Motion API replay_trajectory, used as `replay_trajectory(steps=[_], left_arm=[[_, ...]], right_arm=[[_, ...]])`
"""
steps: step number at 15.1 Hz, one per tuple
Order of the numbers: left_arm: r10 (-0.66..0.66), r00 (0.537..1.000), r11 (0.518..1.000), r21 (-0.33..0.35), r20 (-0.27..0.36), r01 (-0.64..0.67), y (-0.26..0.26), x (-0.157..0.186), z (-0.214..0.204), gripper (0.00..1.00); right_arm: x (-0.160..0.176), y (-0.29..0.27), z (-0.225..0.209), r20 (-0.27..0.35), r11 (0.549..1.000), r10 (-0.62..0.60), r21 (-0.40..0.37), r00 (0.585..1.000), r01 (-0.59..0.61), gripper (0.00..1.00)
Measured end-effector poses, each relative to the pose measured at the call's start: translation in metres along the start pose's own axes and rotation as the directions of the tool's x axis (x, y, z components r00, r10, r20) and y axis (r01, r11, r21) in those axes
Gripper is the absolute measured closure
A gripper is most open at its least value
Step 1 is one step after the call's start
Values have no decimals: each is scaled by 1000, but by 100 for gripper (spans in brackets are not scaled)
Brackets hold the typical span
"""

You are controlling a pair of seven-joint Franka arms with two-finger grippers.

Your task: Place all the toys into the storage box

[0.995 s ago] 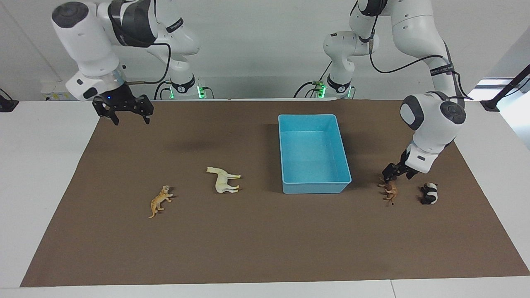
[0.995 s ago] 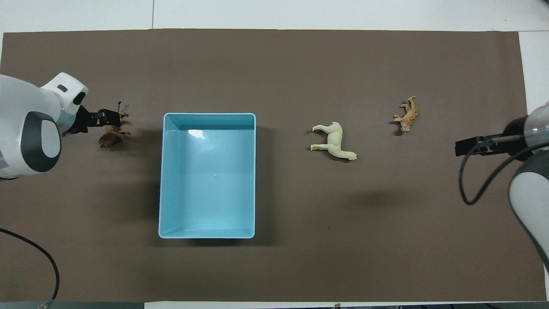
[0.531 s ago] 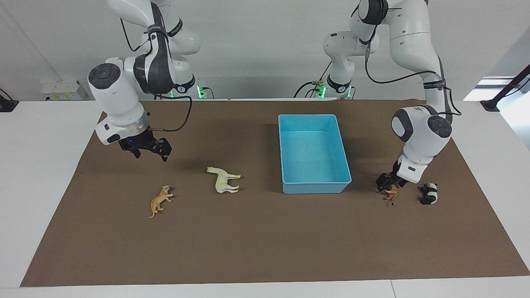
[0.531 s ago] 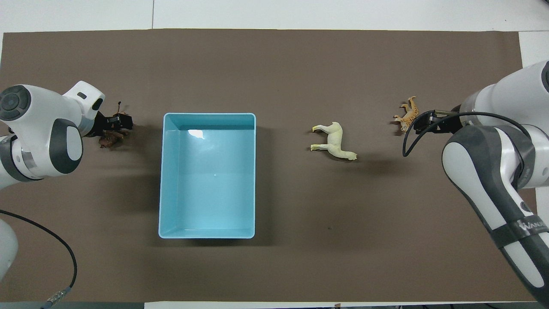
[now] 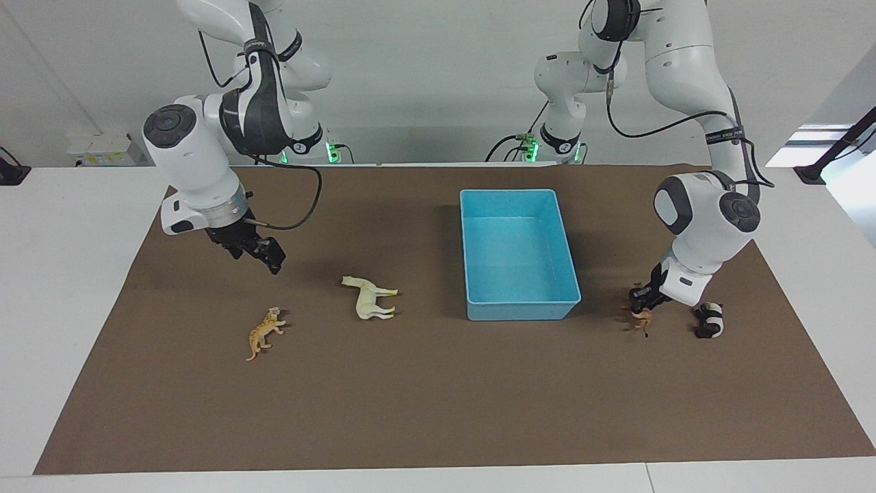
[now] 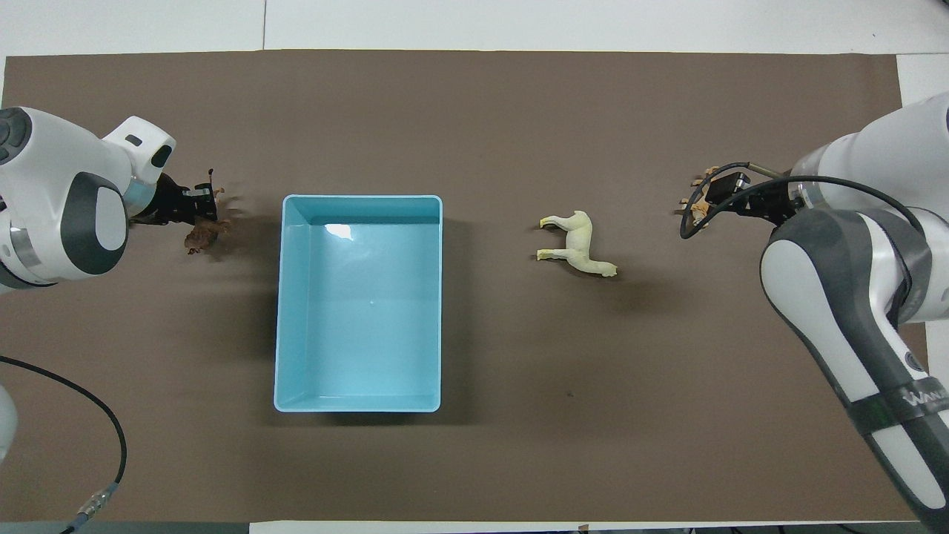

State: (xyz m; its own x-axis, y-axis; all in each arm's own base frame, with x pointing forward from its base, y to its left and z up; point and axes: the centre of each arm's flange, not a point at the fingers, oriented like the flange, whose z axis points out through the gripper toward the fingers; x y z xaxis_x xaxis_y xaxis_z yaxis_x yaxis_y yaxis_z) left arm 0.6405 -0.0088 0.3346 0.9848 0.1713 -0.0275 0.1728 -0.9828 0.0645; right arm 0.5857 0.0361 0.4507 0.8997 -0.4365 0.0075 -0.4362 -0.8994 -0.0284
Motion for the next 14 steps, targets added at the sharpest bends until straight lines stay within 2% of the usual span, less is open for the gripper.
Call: replay_trajectory(steps=[2, 4, 7, 9, 11, 12, 14], left_arm=[[-46, 998, 999, -3, 53, 47, 30, 1, -32, 69], [-132, 988, 991, -17, 86, 134, 66, -2, -78, 69], [-204, 973, 976, -50, 107, 210, 124, -31, -123, 69], [-215, 968, 975, -31, 128, 220, 180, -63, -117, 69], [-179, 970, 984, 5, 163, 180, 228, -101, -94, 69], [-161, 971, 987, 17, 174, 161, 240, -115, -84, 63], [-143, 974, 990, 26, 174, 141, 238, -120, -78, 44]], right_arm=[[6, 3, -5, -14, 1000, 12, 7, 1000, -11, 0], [28, 21, -18, -46, 999, 46, 22, 998, -45, 0], [58, 54, -36, -94, 998, 48, 38, 994, -44, 0], [67, 59, -42, -109, 998, 42, 41, 993, -38, 0], [65, 50, -34, -91, 999, 28, 36, 995, -25, 0], [64, 47, -28, -77, 999, 22, 30, 997, -20, 0], [66, 44, -16, -59, 1000, 19, 22, 998, -18, 0]])
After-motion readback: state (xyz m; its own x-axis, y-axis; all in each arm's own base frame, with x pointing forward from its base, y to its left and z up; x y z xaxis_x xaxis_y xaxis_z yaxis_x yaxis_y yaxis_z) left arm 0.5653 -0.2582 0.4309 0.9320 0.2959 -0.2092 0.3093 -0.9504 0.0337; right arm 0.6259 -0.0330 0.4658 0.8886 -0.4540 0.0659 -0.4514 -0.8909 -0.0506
